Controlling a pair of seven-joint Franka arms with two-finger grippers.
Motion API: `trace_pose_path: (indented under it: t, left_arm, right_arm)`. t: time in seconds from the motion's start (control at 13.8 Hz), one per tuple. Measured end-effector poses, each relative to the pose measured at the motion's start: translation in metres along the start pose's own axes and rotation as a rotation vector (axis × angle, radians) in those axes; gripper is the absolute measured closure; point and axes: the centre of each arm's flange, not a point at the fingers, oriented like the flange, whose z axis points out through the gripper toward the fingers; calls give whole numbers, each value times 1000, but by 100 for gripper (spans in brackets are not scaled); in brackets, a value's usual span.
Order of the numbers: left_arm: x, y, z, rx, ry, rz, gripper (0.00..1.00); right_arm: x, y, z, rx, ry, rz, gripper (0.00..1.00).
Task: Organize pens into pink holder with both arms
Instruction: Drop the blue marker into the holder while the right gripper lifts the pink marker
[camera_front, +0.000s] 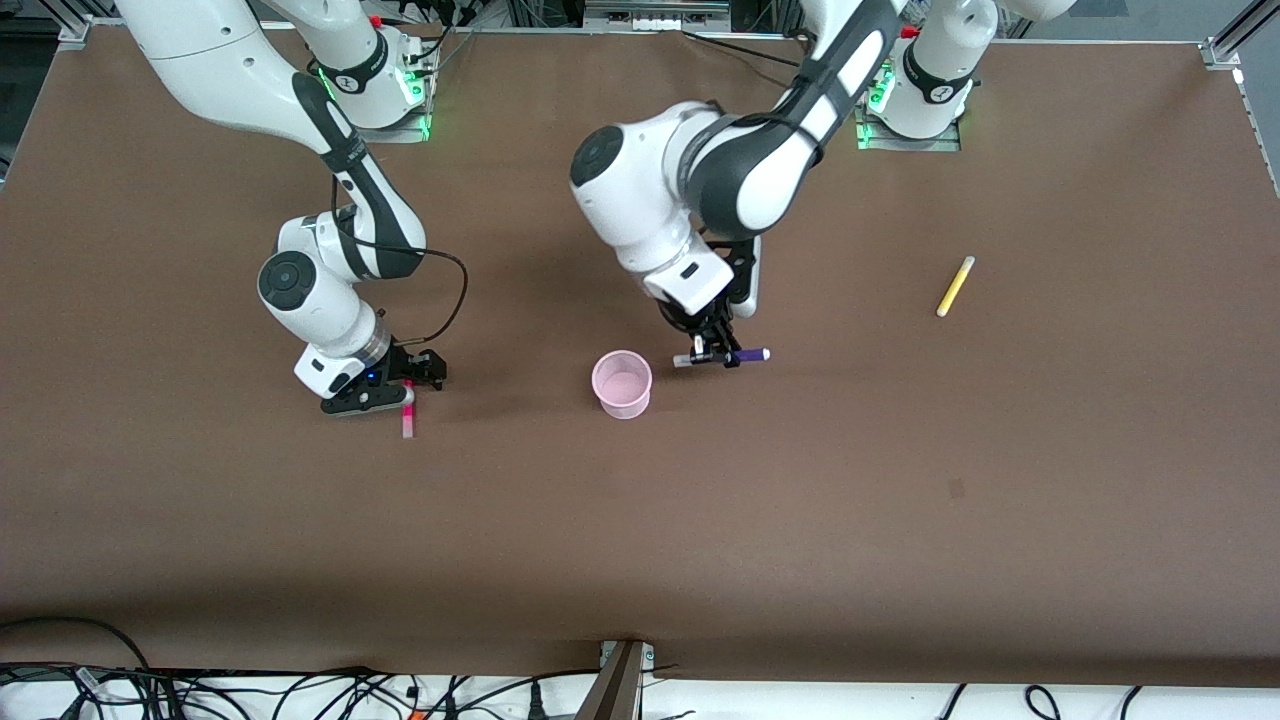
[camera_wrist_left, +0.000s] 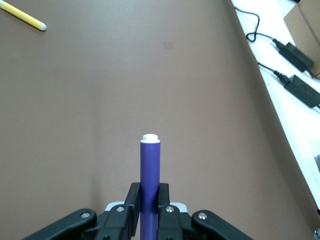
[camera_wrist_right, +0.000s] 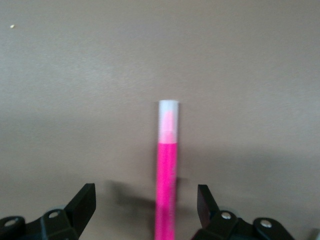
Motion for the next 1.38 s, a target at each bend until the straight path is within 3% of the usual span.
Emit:
trace_pose_path:
  t: [0.29, 0.36, 0.44, 0.65, 0.95, 1.38]
  left_arm:
    - [-40, -5, 2, -95, 58, -24, 82]
    - [-49, -8, -5, -124, 60, -19, 82]
    - [-59, -13, -11, -159, 63, -6, 82]
    - [-88, -35, -17, -236, 92, 53, 82]
    - [-115, -60, -8, -281, 130, 116, 82]
    - [-138, -76, 8, -336, 159, 174, 82]
  right_arm:
    - [-10, 3, 0, -6, -105, 22, 17]
    - [-11, 3, -4, -7, -125, 29, 23]
    - [-11, 3, -8, -8, -133, 33, 23]
    - [-14, 3, -10, -10, -142, 41, 31]
    - [-17, 6, -5, -11, -152, 46, 33]
    - [-19, 7, 8, -11, -143, 53, 44]
